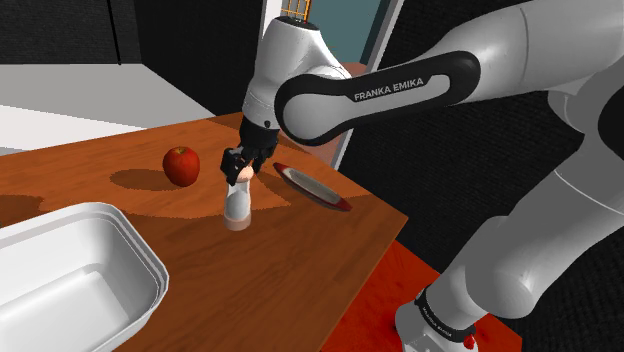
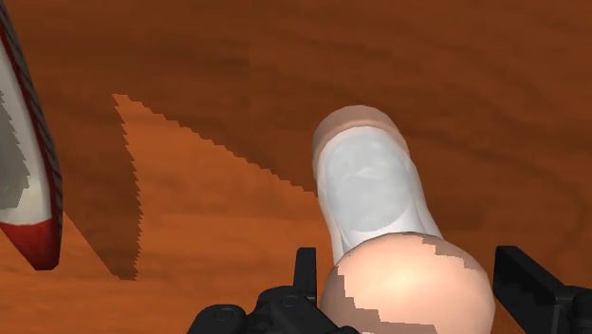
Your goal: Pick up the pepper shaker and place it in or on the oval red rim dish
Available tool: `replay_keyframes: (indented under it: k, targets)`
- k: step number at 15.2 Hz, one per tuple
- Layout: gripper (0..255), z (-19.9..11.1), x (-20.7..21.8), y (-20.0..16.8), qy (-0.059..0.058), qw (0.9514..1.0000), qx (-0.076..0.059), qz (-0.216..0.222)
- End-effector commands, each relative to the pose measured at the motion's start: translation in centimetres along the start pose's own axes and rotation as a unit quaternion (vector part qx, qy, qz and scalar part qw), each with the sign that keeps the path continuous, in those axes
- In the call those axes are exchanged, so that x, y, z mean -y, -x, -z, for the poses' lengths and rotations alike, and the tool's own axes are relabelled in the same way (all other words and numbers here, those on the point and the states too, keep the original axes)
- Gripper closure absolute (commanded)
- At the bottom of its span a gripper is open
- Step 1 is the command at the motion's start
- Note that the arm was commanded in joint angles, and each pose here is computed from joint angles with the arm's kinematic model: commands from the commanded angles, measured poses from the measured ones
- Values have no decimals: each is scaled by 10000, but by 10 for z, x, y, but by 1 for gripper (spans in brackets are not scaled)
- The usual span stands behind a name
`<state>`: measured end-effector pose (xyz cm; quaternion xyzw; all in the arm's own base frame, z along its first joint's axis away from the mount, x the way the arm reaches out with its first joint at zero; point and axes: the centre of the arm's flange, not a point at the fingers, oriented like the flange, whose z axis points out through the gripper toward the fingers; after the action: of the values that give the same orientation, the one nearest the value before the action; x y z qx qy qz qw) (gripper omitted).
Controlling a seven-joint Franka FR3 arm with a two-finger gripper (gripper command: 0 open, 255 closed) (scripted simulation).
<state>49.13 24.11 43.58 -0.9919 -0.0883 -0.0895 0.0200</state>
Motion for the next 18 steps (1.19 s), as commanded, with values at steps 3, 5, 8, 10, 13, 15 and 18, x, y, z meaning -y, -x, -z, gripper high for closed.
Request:
replay_keyframes:
  k: [3, 5, 8, 10, 13, 15, 18]
  targets:
    - [255, 21, 0, -2, 0, 10000, 1, 0]
    - [255, 31, 0, -4, 0, 10000, 1, 0]
    - [255, 47, 0, -7, 0, 10000, 1, 0]
    - [255, 57, 0, -9, 0, 10000, 1, 0]
    - [255, 73, 1, -12, 0, 10000, 1, 0]
    - [255, 82, -12, -10, 0, 10000, 1, 0]
    - [255, 93, -49, -4, 0, 10000, 1, 0]
